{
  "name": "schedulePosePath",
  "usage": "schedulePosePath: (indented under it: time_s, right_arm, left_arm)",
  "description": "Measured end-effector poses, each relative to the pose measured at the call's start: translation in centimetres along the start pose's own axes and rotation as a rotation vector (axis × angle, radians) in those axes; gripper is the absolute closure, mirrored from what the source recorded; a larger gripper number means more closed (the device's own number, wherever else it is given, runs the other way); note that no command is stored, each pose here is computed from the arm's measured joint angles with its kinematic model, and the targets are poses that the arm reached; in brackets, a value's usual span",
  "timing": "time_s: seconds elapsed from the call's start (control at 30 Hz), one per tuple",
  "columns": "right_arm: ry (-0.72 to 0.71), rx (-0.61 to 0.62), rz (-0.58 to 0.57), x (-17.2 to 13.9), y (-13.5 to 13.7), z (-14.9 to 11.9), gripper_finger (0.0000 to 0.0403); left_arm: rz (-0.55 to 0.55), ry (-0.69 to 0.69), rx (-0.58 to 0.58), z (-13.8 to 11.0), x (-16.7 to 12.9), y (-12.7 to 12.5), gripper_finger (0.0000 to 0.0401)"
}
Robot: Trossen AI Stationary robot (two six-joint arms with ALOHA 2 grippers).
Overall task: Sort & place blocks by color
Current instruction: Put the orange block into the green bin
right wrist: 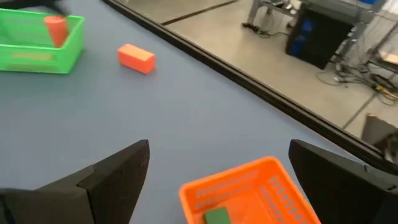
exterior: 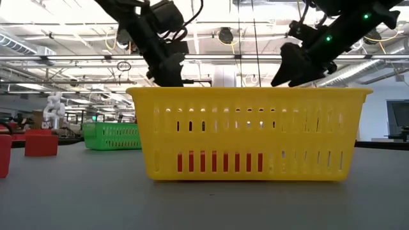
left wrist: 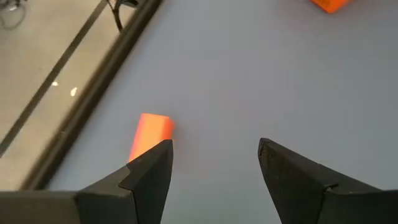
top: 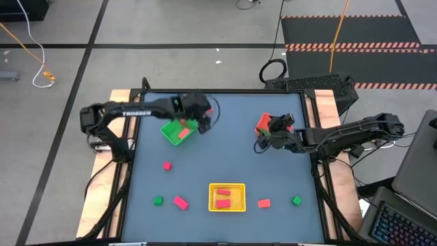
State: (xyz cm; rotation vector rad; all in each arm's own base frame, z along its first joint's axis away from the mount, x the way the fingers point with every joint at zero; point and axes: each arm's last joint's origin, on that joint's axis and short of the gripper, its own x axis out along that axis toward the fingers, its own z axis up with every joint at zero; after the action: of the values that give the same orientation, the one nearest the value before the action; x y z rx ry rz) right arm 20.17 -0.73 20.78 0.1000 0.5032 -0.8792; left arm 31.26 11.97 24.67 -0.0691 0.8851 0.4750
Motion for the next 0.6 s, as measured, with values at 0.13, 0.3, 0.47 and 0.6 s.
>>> schedulePosePath:
  time_s: [0.13,0.3,0.47,0.6]
  right_arm:
    - [-0.007,-0.002,0.046,0.0,0.3,0.2,0.0026]
    - [-0.065,0.007,0.074,0.4,0.4,-0.4,0.0026]
    - [-0.168,0.039,0.117,0.9,0.4,-1.7,0.0026]
    - [-0.257,0.072,0.185,0.9,0.3,-2.0,0.0026]
  left_arm:
    - [-0.062,0.021,-0.040,0.6,0.1,3.5,0.0162]
    - [-0.062,0.135,-0.042,-0.6,1.8,5.6,0.0162]
    - [-0.087,0.237,0.026,-1.7,4.2,5.1,0.0162]
    - [-0.092,0.252,0.056,-1.4,5.5,5.2,0.0162]
